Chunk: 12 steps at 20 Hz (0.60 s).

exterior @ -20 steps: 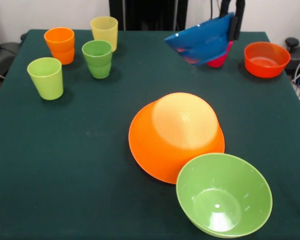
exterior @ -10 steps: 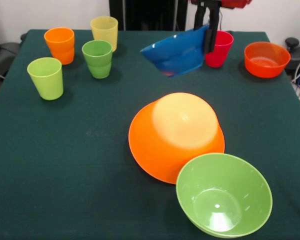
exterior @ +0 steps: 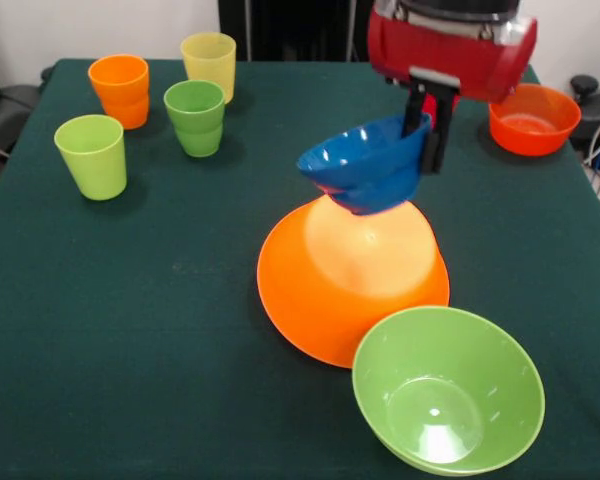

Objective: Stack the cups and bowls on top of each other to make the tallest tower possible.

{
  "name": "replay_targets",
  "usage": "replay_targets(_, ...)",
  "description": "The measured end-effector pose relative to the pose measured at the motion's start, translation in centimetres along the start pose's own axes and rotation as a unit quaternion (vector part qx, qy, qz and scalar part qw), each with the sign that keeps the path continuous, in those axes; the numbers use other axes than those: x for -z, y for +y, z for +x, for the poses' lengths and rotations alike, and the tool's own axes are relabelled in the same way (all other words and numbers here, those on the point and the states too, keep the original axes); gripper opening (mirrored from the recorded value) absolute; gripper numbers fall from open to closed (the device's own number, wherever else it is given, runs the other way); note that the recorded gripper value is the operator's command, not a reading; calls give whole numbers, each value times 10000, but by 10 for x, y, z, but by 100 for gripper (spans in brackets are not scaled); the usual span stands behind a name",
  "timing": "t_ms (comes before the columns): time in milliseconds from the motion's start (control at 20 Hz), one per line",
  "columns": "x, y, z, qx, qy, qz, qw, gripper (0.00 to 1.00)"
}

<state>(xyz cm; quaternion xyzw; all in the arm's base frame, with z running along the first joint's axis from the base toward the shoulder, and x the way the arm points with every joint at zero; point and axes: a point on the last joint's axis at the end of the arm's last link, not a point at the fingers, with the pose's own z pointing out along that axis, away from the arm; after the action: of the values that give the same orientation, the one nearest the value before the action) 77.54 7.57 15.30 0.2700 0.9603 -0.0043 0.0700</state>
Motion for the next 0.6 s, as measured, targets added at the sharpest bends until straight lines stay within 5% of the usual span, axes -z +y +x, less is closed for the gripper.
replay_targets(300, -43, 20, 17, 191, 267, 334, 9989, 0)
replay_targets(600, -70, 16, 24, 520, 3, 831, 9952, 0)
